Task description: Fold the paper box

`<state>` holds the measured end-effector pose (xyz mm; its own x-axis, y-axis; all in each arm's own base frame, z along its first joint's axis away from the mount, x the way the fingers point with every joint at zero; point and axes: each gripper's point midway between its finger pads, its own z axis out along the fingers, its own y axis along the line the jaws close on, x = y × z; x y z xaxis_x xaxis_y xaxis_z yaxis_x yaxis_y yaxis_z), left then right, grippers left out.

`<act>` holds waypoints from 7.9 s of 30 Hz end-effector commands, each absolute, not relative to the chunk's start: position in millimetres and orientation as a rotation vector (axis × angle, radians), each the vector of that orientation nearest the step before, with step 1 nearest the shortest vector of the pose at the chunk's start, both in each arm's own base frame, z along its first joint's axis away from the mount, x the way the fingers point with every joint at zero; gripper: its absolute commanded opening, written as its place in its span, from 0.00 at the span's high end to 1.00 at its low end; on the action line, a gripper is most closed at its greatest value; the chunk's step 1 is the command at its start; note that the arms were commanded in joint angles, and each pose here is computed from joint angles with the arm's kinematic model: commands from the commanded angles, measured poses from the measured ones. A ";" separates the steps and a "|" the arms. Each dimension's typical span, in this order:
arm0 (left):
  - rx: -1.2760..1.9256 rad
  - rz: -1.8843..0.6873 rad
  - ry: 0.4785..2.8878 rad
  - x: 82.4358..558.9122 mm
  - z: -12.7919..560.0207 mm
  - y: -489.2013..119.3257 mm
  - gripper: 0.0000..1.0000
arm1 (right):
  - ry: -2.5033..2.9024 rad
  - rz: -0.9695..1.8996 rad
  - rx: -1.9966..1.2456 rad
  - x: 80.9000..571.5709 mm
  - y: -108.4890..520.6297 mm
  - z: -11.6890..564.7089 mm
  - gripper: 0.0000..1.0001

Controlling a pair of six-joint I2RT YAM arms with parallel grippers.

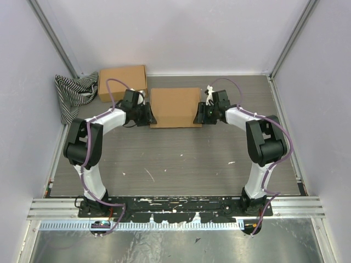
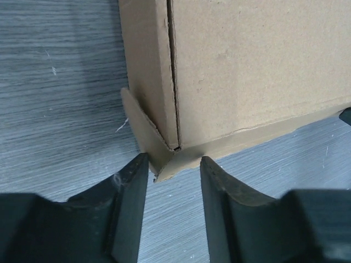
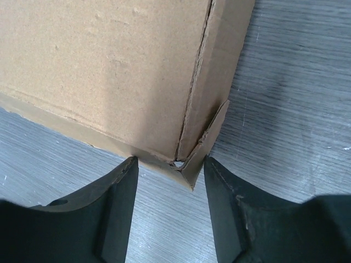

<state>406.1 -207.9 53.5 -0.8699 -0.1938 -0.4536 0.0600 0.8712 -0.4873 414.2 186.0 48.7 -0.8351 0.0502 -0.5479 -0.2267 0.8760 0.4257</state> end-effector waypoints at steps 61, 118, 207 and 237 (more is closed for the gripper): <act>0.026 -0.742 2.847 343.6 95.4 -205.7 0.55 | 2.677 0.723 -0.166 374.6 186.4 88.4 0.54; 0.207 -0.250 2.913 340.6 80.3 -200.7 0.65 | 2.690 0.745 -0.167 376.7 194.4 77.6 0.55; 0.243 -0.799 2.713 422.8 40.8 -341.9 0.59 | 2.140 0.289 0.131 448.1 230.5 67.3 0.99; 0.389 -0.795 2.773 395.0 31.5 -314.2 0.57 | 1.951 0.647 -0.091 416.8 327.1 85.7 0.99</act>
